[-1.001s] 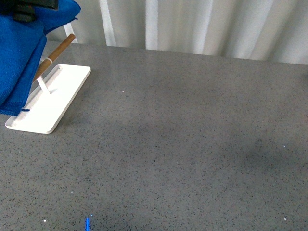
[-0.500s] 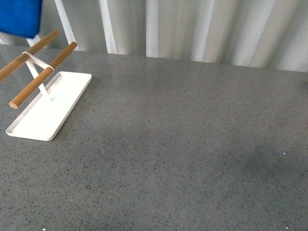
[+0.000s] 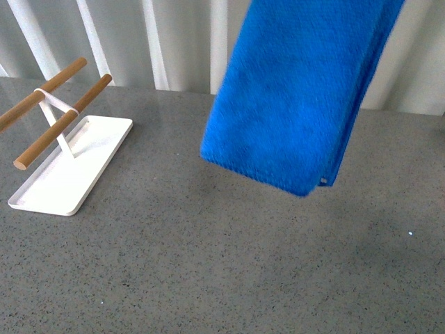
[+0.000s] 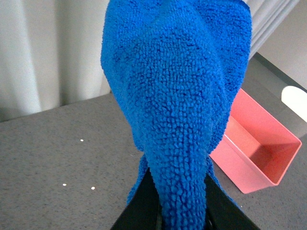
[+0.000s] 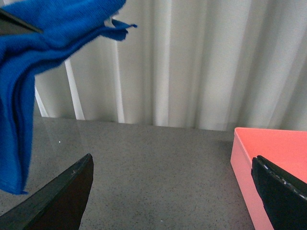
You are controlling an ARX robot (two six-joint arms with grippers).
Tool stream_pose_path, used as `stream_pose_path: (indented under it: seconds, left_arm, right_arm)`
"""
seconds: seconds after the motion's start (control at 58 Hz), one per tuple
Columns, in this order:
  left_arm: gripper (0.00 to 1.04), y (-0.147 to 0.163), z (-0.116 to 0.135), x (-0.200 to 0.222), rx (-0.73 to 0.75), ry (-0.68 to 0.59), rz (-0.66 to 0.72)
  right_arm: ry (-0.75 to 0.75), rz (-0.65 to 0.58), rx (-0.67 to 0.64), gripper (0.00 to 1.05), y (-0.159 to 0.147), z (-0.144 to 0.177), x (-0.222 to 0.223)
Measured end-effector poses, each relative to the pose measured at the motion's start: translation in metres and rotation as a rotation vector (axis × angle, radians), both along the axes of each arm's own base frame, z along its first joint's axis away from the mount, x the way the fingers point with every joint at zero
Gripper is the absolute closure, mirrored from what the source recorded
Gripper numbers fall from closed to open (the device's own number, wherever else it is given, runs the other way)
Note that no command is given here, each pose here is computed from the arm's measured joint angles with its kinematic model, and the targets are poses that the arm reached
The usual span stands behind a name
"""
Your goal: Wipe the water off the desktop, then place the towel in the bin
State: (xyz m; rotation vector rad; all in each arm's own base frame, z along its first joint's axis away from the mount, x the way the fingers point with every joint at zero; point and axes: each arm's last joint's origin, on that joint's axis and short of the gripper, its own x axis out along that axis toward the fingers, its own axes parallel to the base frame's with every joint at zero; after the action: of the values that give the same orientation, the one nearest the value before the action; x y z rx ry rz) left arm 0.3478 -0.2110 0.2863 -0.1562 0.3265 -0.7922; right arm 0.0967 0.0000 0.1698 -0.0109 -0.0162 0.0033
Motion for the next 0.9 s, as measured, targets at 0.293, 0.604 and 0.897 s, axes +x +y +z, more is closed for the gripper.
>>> stream_pose_path:
  seconds: [0.293,0.604,0.897]
  left_arm:
    - [0.98,-0.035,-0.076,-0.001,-0.08,0.124,-0.151]
    - [0.98,-0.051,-0.094,-0.006,-0.118,0.166,-0.192]
    - [0.98,-0.053,-0.101,-0.004,-0.099,0.185,-0.159]
  right_arm:
    - [0.0,0.0,0.0,0.07,0.0,0.0,0.0]
    - [0.012,0.017,0.002,0.07,0.0,0.0,0.0]
    - [0.1,0.328,-0.019,0.07,-0.013,0.05,0.02]
